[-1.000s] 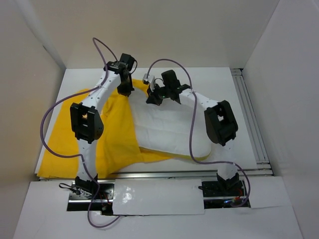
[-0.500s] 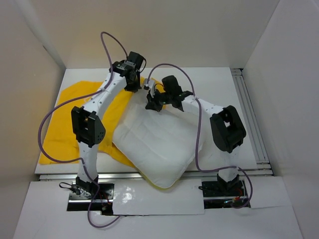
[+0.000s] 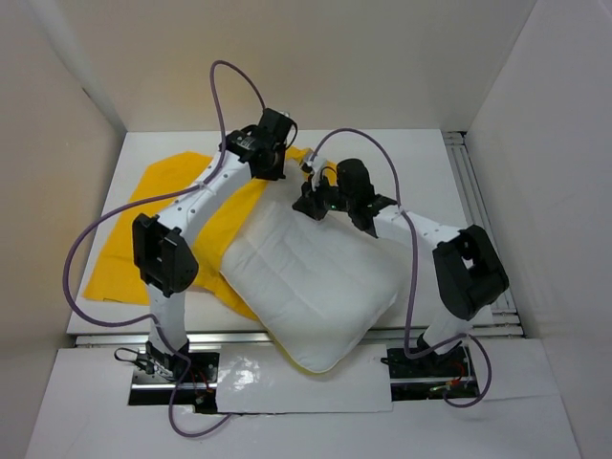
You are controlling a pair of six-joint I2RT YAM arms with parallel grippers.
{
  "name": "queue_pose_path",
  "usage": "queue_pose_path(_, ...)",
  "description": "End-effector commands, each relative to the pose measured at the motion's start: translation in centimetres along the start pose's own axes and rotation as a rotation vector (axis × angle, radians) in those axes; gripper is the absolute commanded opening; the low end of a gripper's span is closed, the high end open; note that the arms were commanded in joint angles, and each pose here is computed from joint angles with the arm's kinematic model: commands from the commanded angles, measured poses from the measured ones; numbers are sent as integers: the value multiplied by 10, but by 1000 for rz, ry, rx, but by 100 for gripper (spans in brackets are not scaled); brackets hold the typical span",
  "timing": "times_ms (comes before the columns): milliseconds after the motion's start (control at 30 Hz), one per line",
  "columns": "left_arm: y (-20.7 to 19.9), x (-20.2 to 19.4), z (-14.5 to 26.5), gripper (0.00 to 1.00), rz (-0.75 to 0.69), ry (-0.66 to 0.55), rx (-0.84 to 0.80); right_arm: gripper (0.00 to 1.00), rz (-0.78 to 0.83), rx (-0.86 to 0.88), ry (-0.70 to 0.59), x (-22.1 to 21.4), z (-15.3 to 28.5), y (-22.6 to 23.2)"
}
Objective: Put the pillow into the pillowcase
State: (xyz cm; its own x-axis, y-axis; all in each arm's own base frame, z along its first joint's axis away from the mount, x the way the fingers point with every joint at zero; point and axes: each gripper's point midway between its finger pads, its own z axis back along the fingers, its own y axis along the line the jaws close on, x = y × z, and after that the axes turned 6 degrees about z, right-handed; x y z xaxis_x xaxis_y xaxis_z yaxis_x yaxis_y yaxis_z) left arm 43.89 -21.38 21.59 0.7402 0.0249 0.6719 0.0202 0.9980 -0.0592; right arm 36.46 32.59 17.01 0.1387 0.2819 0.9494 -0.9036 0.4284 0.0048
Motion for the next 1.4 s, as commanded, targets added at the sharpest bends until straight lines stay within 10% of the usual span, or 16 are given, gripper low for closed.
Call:
queue_pose_path(0,-25,2,-10,0,58,-19,-71,17,8,-35,-80,41,15,-3)
queue_pose_path(133,-24,-16,-35,0,58,31,-32,57,-121,-136,-54,17,29,-30)
queue_pose_path(333,-30,-22,-56,0,54,47,-34,79,-201,-201,-57,12,26,-59)
queue_pose_path(633,-33,-6,-56,0,23,4,-42,84,-205,-145,-19,-13,-20,-84)
queue_pose_path(667,-33,-6,-56,0,13,3,-42,82,-213,-147,-29,-14,-23,-86)
queue_pose_path(867,-37,24,-49,0,42,-62,-81,0,-191,-79,-119,-4,-36,-72)
queue_pose_path(1233,-52,67,-18,0,95,-128,-223,0,-112,-70,-198,17,-26,-20)
queue_pose_path(1367,-73,36,-5,0,22,-106,-231,0,-129,-131,-416,63,-18,-32)
